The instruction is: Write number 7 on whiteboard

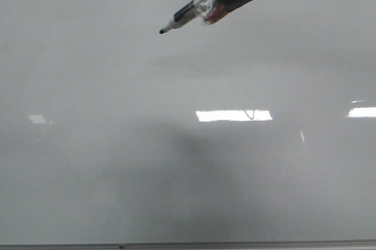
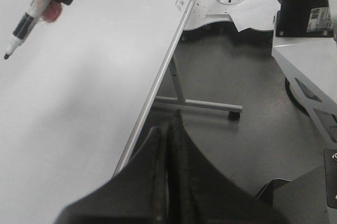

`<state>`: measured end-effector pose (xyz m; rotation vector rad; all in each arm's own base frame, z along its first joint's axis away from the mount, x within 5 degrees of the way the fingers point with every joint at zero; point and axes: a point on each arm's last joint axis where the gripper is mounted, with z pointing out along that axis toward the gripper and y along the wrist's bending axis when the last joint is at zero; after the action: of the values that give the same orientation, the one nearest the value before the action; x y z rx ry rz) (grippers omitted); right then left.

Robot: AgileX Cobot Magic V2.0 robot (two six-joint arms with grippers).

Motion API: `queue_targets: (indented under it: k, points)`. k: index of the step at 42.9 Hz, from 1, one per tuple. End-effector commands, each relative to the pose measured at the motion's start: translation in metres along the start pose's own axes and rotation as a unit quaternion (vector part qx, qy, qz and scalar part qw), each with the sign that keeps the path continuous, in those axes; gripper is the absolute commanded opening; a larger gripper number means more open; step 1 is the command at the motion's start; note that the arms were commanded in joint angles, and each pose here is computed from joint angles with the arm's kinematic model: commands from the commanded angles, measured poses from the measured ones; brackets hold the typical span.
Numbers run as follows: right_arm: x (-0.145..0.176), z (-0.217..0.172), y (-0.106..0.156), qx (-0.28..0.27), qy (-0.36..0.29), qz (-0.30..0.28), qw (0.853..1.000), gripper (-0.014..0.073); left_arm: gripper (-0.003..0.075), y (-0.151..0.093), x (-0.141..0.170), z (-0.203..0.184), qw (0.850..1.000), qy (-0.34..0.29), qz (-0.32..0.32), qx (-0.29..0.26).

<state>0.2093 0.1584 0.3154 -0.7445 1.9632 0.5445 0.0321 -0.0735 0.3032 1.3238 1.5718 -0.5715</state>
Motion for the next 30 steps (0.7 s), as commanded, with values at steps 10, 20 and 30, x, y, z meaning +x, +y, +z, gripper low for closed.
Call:
queue_targets:
  k: [10,20,30]
  points:
    - [-0.039,0.054,-0.012,0.0,-0.007,0.01,1.0,-0.0068,-0.002,0.004,-0.014,-0.004,0.999,-0.046,-0.013,-0.016]
    - [-0.033,0.083,-0.02,0.012,0.009,0.015,1.0,-0.0068,-0.002,0.004,-0.014,-0.004,0.999,-0.045,-0.013,-0.015]
    - [-0.033,0.086,-0.026,0.029,0.0,0.017,0.999,-0.0068,-0.002,0.004,-0.013,-0.004,0.999,-0.045,-0.011,-0.016]
